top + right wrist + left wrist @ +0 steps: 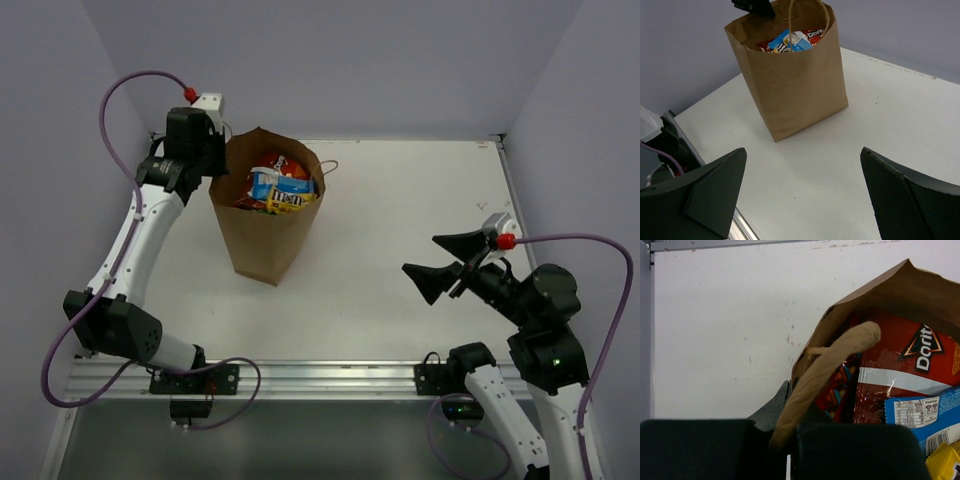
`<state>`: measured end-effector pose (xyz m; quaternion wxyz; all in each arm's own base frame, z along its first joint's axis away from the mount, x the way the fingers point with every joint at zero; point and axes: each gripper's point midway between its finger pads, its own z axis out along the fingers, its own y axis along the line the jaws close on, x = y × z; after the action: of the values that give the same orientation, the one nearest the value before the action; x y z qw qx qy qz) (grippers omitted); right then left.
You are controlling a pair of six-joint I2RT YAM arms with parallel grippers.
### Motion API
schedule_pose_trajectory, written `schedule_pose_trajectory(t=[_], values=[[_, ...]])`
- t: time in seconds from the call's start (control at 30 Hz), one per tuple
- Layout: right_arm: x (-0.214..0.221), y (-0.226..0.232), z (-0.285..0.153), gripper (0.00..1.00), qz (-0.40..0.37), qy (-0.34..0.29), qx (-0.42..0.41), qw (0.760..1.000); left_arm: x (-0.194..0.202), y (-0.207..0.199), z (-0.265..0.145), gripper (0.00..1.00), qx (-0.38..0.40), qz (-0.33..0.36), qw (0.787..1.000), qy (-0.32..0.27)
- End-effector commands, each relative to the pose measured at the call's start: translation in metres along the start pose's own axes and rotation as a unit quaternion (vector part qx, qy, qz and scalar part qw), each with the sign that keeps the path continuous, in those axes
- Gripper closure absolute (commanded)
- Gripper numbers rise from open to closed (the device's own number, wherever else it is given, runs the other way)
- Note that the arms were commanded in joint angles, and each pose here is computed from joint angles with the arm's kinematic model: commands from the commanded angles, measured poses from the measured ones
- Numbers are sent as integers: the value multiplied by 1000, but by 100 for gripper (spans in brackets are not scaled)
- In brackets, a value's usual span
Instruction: Take the snacks out of the paper bag
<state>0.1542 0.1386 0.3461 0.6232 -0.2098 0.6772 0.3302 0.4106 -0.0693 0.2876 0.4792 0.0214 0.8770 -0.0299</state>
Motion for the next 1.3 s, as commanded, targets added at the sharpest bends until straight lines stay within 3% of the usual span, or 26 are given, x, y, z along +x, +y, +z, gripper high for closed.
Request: schedule_pose_trajectory(t=[0.0, 0.27, 0.37, 0.53, 0.73, 0.87, 0.97, 1.27], values=[[-15, 4, 7, 1, -3, -2, -16, 1000, -45, 10, -1, 100, -20, 30, 997, -63], [-37, -11, 40, 1, 25, 37, 7, 999, -140, 13, -29, 100, -36, 95, 978, -180], [-39, -19, 62, 1, 9, 63, 34, 997, -150, 13, -35, 100, -39, 112, 974, -194], [-42, -6, 121, 1, 1, 97, 23, 995, -140, 2, -51, 100, -35, 145, 967, -208], [-48, 41, 193, 4, -41, 116, -9, 992, -87, -20, -54, 100, -24, 172, 968, -184], [-19, 59, 245, 10, -54, 144, -40, 987, -61, -24, -48, 100, -18, 173, 970, -172], [-16, 62, 265, 13, -56, 154, -44, 986, -55, -26, -48, 100, -13, 168, 971, -170], [76, 70, 290, 16, -38, 241, -96, 965, -58, -31, -50, 100, -4, 160, 971, -175]])
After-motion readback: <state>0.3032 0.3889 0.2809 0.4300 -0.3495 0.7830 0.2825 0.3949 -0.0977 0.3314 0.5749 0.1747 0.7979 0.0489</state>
